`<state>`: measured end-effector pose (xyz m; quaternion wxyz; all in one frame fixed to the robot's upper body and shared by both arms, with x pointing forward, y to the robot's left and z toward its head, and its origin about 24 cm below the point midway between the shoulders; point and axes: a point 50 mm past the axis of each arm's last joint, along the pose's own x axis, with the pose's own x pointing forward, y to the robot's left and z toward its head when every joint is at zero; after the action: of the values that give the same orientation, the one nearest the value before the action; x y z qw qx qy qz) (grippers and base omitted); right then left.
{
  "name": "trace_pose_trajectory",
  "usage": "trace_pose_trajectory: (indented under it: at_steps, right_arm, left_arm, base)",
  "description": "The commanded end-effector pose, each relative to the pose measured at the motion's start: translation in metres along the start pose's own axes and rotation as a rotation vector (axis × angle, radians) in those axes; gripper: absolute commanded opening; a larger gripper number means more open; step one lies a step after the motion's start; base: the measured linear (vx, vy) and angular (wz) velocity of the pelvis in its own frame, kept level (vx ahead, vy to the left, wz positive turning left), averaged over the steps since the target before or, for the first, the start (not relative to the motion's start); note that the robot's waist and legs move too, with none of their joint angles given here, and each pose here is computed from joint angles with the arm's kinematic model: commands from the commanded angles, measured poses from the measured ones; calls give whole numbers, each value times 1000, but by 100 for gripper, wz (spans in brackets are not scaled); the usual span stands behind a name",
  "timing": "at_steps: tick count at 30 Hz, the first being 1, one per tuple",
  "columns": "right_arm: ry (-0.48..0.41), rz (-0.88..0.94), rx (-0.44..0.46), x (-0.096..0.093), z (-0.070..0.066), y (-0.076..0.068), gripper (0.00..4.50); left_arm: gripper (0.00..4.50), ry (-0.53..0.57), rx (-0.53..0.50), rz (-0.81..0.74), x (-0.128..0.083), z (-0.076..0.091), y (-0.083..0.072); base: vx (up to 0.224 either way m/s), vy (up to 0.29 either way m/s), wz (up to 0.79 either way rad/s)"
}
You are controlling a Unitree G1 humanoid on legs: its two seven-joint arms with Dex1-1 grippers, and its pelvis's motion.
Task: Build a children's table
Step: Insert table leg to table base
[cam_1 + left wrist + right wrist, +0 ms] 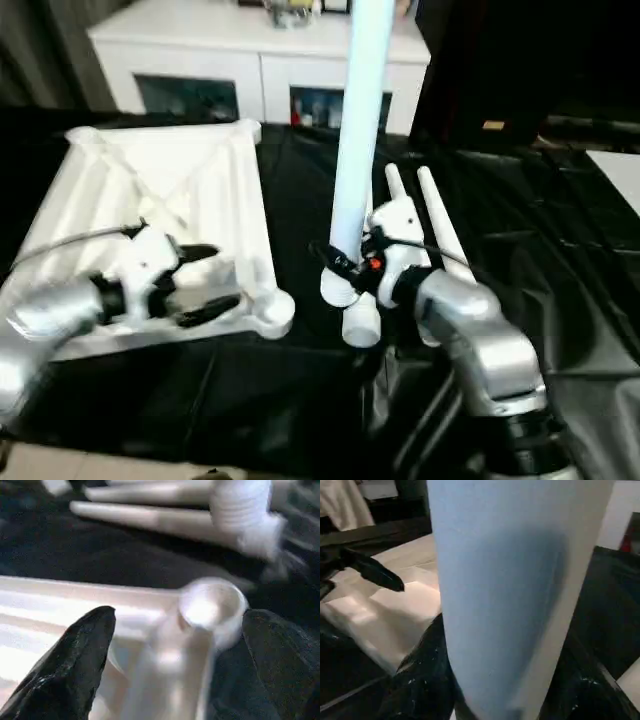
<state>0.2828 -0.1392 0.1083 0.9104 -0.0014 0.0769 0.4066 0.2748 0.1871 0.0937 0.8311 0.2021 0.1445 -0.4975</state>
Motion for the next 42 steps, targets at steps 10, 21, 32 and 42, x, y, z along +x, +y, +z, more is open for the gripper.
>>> trace_pose_trajectory:
  at_steps: [10, 21, 32, 42]
  right_arm:
    - [-30, 40, -4, 0, 10, 3, 185]
    - [-16, 86, 13, 8, 6, 11, 185]
    - [-25, 112, 25, 15, 6, 15, 185]
    - [-51, 113, 69, 25, 4, 18, 185]
  left_arm:
    - [371, 107, 0, -145, -3, -16, 9]
    - [278, 197, -19, -212, -1, -39, 13]
    - [192, 186, -75, -202, -11, -48, 17]
    - [92, 179, -88, -183, -17, -55, 18]
  base:
    - [-17, -4, -1]
    - [0, 0, 0]
    - [0, 0, 0]
    - [0, 0, 0]
